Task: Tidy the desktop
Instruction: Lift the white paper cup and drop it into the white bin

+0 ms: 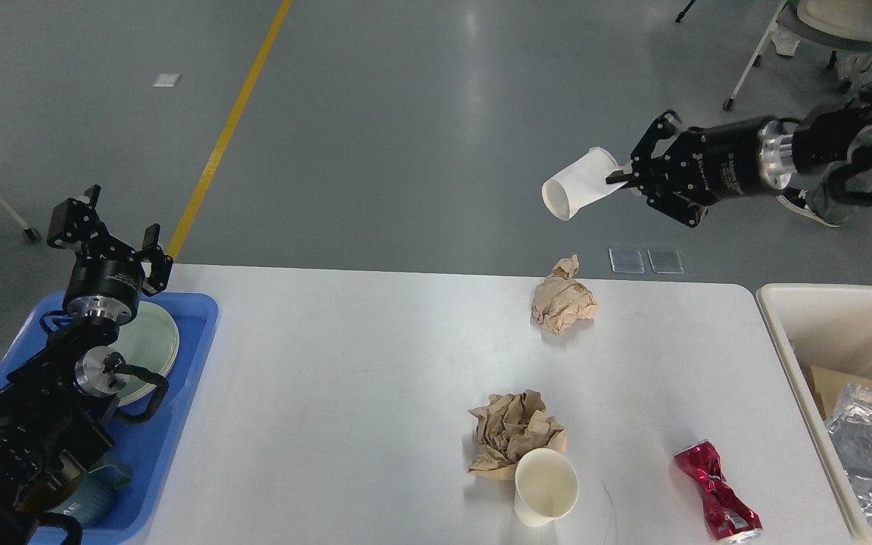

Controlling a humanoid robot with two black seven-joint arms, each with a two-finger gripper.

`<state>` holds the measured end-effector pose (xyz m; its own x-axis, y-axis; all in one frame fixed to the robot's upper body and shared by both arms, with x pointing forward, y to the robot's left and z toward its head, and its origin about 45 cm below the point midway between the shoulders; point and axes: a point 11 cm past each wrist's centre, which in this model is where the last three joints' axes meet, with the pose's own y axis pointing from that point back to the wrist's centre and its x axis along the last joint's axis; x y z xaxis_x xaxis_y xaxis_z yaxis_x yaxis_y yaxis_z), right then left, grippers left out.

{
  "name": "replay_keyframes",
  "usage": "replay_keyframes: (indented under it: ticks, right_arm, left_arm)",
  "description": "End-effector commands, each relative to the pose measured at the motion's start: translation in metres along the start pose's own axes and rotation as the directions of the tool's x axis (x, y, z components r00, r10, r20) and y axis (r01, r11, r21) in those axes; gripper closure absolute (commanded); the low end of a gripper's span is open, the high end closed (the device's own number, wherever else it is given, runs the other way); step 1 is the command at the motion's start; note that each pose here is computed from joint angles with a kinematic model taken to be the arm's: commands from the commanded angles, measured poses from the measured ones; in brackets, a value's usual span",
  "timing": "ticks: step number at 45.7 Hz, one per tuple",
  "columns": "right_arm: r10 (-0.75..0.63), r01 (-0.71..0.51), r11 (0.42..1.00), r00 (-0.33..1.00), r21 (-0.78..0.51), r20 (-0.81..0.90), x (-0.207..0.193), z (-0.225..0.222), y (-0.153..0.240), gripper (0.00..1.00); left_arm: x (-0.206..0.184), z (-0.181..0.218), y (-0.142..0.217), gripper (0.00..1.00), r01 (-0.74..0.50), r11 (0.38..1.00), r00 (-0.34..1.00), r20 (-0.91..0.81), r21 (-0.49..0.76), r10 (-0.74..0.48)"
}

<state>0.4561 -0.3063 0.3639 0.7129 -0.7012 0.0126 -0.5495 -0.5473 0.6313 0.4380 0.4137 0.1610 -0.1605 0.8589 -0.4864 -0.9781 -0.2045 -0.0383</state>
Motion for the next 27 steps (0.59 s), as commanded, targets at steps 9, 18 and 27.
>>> replay_keyframes:
  ticks: [9, 18, 27]
  right_arm:
    - [0.222, -0.221, 0.975, 0.975, -0.029, 0.005, 0.057, 0.033, 0.045, 1.00]
    - [0.498, -0.480, 0.862, 0.861, -0.160, 0.099, 0.103, 0.127, 0.072, 1.00]
    - [0.753, -0.689, 0.619, 0.657, -0.377, 0.034, 0.117, 0.236, 0.094, 1.00]
  left_arm:
    - [0.000, 0.000, 0.000, 0.04, 0.000, 1.000, 1.000, 0.000, 0.000, 0.000]
    - [0.000, 0.000, 0.000, 0.04, 0.000, 1.000, 1.000, 0.000, 0.000, 0.000]
    - [0.000, 0.000, 0.000, 0.04, 0.000, 1.000, 1.000, 0.000, 0.000, 0.000]
